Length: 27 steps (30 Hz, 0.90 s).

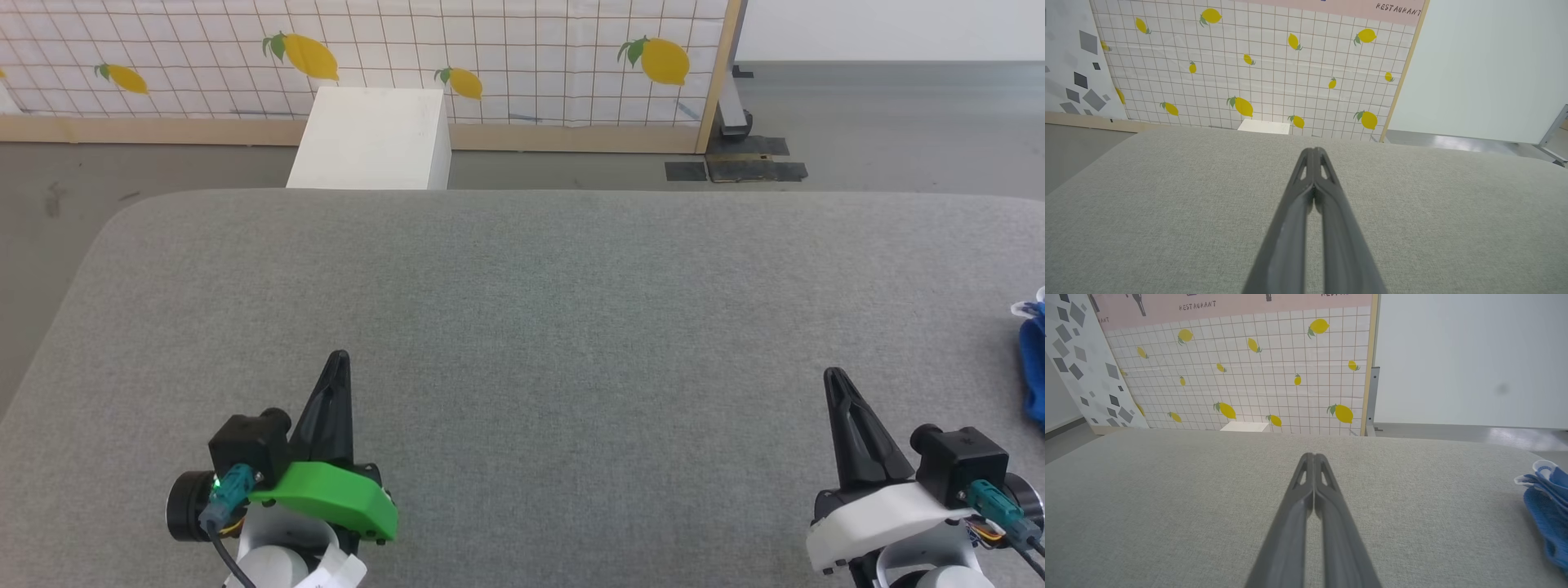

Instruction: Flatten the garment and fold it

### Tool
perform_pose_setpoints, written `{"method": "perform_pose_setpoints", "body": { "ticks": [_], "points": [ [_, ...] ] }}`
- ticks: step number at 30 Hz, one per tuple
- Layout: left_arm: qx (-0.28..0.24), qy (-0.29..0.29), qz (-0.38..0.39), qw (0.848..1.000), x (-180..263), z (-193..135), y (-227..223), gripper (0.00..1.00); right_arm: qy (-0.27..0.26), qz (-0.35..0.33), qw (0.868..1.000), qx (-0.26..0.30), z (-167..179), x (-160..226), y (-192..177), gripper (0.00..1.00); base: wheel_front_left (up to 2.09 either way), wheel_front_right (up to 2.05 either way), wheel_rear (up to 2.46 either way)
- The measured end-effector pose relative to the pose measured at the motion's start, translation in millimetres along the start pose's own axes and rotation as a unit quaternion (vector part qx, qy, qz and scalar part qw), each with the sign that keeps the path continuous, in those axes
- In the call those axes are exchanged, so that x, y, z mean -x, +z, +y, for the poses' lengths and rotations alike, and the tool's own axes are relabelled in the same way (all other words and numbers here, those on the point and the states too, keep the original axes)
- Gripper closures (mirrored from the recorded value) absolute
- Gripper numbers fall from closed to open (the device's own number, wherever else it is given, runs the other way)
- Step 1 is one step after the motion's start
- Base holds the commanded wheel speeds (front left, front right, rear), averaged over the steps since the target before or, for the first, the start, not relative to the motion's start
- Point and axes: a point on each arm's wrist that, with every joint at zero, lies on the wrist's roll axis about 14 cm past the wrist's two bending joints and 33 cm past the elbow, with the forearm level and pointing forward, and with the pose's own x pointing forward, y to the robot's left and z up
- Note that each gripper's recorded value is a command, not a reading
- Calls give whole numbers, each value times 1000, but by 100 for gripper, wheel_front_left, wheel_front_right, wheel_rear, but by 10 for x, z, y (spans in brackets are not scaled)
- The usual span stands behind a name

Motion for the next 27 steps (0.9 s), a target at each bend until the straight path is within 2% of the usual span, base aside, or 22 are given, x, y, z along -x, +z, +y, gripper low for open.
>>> {"method": "perform_pose_setpoints", "body": {
  "ticks": [27],
  "points": [
    [-32,8,15,999,5,42,4,100,2,10,1000,18,11,7,25,100,0,0,0]
  ]
}}
